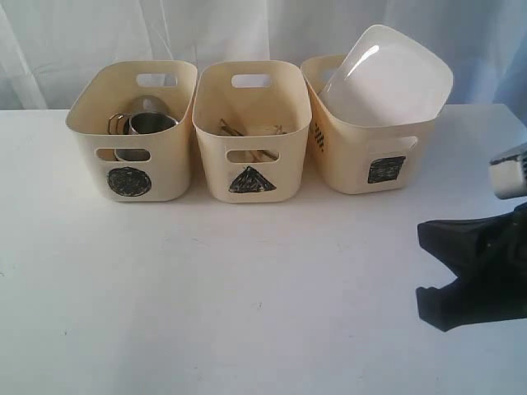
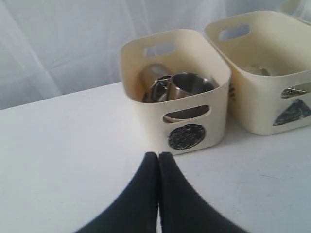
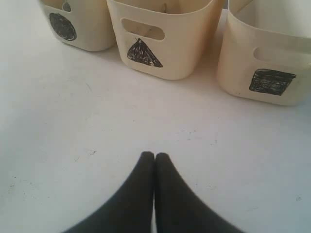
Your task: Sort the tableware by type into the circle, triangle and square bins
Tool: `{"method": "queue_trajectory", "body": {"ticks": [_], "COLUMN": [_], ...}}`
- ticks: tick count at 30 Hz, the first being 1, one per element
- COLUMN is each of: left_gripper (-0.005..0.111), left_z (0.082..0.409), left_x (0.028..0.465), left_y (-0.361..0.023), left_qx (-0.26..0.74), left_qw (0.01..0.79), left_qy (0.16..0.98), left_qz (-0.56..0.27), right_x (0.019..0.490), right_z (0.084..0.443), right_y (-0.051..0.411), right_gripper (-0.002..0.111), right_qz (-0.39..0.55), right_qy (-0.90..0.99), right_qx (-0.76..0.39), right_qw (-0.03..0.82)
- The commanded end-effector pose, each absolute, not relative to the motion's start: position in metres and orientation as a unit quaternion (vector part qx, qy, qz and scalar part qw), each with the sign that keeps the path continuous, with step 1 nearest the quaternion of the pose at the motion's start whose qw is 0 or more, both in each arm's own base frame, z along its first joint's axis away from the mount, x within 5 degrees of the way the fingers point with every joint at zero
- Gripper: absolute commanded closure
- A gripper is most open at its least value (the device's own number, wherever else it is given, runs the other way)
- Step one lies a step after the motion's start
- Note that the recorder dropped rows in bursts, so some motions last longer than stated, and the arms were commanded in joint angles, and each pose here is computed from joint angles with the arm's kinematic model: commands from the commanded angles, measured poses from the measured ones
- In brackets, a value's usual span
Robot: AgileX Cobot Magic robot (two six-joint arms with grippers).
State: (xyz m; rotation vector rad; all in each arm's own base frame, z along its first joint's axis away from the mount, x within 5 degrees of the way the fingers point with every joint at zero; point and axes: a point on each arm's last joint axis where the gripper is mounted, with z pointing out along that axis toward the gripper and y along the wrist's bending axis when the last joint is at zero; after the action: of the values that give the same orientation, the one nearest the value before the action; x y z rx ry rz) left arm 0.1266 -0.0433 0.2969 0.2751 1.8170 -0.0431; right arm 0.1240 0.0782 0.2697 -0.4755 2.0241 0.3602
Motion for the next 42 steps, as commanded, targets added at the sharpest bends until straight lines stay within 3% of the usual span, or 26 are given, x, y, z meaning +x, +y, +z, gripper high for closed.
{"method": "queue_trajectory", "body": {"ticks": [1,16,24,29,42], "left_gripper": [0.107,0.107,0.107,0.107,0.107], "left_z": [0.297,0.297,0.297,0.297,0.297], "left_x": [0.119,0.119,0.119,0.119,0.119], "left_y": [-0.032,-0.033,-0.033,-0.033,-0.033], "left_qx": [0.092,0.095,0.097,0.097,0.097], "left_qw": [0.612,0.613,0.614,0.614,0.614], "left_qy": [0.786,0.784,0.783,0.783,0.783], "left_qz": [-0.002,-0.005,-0.008,-0.008,-0.008], "right_x": [0.123,0.123,0.117,0.105,0.072], "right_z": [0.268,0.268,0.249,0.232,0.233], "right_y": [0.077,0.077,0.074,0.065,0.021], "right_gripper": [0.108,0.108,0.108,0.108,0.108], "right_qz": [0.145,0.145,0.143,0.145,0.084], "right_qy": [0.836,0.836,0.828,0.806,0.749], "right_qx": [-0.199,-0.199,-0.216,-0.226,-0.125], "right_qw": [0.491,0.491,0.498,0.528,0.646]}}
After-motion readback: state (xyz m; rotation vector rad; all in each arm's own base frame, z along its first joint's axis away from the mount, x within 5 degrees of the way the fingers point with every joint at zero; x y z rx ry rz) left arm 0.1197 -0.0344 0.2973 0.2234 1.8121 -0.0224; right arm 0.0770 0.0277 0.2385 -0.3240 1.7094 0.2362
